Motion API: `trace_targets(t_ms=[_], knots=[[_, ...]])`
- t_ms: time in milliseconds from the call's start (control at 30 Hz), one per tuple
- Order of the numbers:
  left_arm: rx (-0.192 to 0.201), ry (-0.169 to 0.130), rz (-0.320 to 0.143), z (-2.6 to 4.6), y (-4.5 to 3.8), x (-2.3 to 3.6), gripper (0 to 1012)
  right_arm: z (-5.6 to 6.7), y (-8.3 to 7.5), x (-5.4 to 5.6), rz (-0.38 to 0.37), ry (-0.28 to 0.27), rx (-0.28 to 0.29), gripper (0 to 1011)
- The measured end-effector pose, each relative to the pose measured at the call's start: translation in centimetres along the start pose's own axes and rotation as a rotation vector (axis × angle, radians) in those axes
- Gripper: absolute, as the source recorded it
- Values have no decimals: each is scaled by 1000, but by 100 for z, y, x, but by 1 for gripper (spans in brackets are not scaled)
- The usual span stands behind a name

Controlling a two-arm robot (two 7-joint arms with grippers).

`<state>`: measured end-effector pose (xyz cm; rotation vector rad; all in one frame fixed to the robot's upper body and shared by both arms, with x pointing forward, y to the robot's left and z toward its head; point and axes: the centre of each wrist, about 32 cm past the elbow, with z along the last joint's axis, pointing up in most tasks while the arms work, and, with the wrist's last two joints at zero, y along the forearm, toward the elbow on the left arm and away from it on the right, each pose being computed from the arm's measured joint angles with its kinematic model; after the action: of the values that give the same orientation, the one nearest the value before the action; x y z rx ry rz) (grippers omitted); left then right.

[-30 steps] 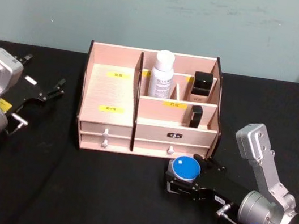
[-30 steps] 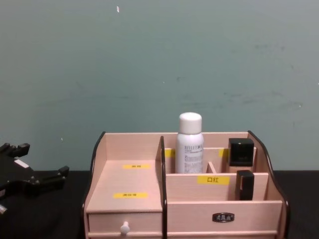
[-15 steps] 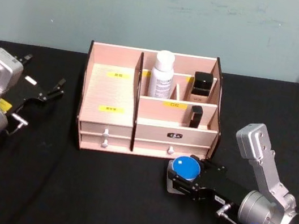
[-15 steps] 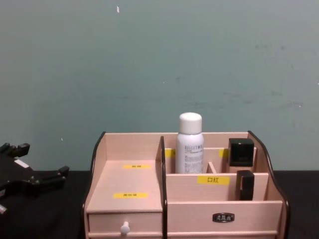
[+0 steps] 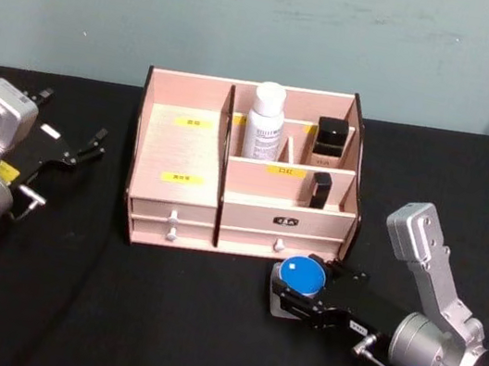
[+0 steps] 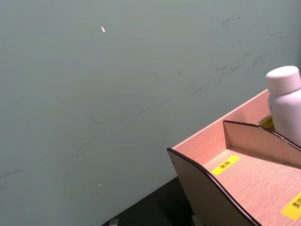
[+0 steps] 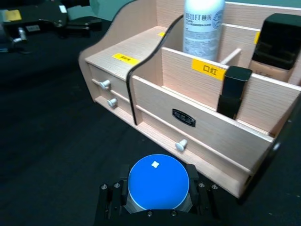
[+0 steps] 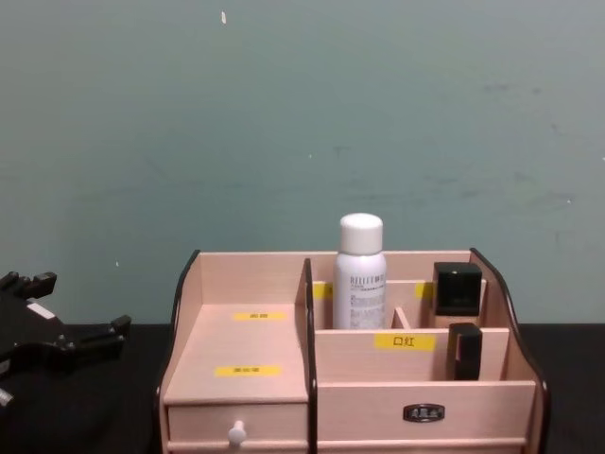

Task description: Pick up the facial cleanser and watermelon frost from the table and place them into the tiered storage box.

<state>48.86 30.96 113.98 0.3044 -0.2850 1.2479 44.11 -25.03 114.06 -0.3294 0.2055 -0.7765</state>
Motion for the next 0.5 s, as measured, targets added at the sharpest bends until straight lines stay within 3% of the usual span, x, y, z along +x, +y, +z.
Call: trace_targets(t_ms=[233, 500], knots=[[0, 0, 0, 0, 0, 0, 1001, 94, -16, -26, 37, -3, 30, 735], [0, 0, 0, 0, 0, 0, 1001, 383, 44, -42, 83, -40, 80, 735]])
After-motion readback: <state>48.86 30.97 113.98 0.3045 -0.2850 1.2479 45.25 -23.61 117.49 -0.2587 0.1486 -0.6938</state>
